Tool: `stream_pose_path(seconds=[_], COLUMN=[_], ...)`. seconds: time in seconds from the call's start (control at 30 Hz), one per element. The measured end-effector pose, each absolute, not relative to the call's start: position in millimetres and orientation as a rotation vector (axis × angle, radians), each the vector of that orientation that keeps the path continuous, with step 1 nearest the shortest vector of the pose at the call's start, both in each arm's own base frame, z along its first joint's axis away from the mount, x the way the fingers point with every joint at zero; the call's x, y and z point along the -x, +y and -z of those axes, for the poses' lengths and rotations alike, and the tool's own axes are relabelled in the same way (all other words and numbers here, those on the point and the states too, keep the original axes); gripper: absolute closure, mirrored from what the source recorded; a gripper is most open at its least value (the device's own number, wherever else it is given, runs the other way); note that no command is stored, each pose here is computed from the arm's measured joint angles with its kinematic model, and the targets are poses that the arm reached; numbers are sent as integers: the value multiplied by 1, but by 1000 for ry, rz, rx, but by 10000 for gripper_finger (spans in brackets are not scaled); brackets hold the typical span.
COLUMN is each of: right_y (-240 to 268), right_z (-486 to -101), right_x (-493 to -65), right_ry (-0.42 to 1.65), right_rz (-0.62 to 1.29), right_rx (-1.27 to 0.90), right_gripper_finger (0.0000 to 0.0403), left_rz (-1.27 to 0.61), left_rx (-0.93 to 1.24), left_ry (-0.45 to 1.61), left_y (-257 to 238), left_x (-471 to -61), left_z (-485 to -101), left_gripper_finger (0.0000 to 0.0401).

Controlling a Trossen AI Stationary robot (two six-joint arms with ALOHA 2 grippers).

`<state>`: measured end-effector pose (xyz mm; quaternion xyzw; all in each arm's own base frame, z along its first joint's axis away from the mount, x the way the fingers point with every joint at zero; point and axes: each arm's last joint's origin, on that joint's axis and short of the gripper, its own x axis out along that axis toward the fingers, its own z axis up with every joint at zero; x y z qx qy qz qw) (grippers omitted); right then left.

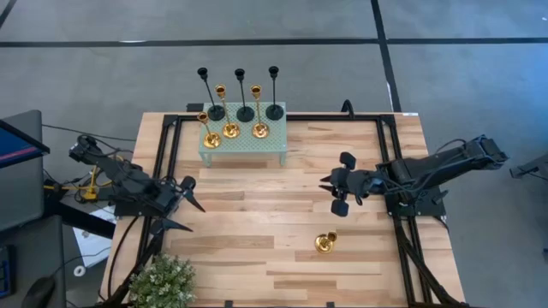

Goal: Pick & Place candle stick holders
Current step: Put the gold candle holder on the shelf

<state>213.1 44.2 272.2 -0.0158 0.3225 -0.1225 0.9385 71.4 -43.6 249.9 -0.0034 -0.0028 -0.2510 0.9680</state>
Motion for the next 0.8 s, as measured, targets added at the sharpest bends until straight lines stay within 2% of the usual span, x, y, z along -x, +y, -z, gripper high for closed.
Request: stream_pose_path(seconds=[0.33,0.5,0.8], right_y=[42,33,32], right_z=[-265,-265,-283], right_x=[-226,-209,-172], right_ry=[671,747,610], right_rz=[267,314,242], right_rx=[45,21,33], right_gripper_finger=[329,345,382], left_rz=[507,507,508], left_rx=[4,0,-32], left_ry=[3,13,5], left_y=[-51,-51,-51], left_x=[-82,-84,-84], left_z=[-251,-251,-251], left_gripper_finger=[96,96,96])
